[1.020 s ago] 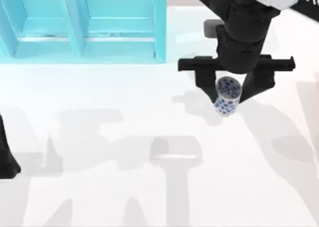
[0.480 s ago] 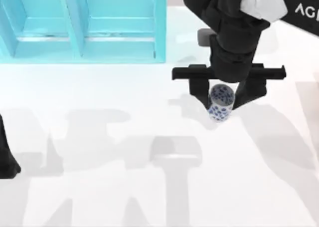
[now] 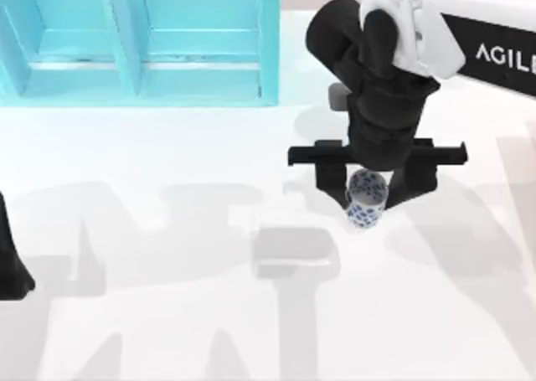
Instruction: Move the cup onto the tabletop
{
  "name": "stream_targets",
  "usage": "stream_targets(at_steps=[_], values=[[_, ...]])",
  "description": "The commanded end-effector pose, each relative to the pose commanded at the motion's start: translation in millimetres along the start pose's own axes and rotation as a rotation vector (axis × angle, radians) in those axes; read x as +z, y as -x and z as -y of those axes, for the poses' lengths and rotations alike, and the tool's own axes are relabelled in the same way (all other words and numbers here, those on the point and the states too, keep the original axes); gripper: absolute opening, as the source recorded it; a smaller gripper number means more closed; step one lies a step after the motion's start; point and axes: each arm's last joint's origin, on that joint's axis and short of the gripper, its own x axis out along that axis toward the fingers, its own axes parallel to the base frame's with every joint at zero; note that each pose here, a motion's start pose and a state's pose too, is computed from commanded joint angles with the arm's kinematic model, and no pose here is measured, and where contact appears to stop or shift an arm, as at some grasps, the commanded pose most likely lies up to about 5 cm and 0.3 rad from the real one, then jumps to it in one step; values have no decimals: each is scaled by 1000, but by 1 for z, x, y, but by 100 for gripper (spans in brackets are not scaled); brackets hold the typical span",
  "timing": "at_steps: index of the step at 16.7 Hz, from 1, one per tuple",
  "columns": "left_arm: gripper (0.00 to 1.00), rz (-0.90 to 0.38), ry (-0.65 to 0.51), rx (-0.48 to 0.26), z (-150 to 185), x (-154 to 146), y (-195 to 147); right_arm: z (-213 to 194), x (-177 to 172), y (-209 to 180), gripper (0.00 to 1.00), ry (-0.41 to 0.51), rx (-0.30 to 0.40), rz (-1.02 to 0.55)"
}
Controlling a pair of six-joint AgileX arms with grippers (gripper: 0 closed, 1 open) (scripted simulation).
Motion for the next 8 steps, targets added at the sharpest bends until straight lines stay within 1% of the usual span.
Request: stream_targets(at_steps=[1, 8], values=[[100, 0, 0, 0, 0, 0, 0, 0, 0, 0, 0, 0, 0, 0], [100, 0, 0, 0, 0, 0, 0, 0, 0, 0, 53, 0, 0, 0]])
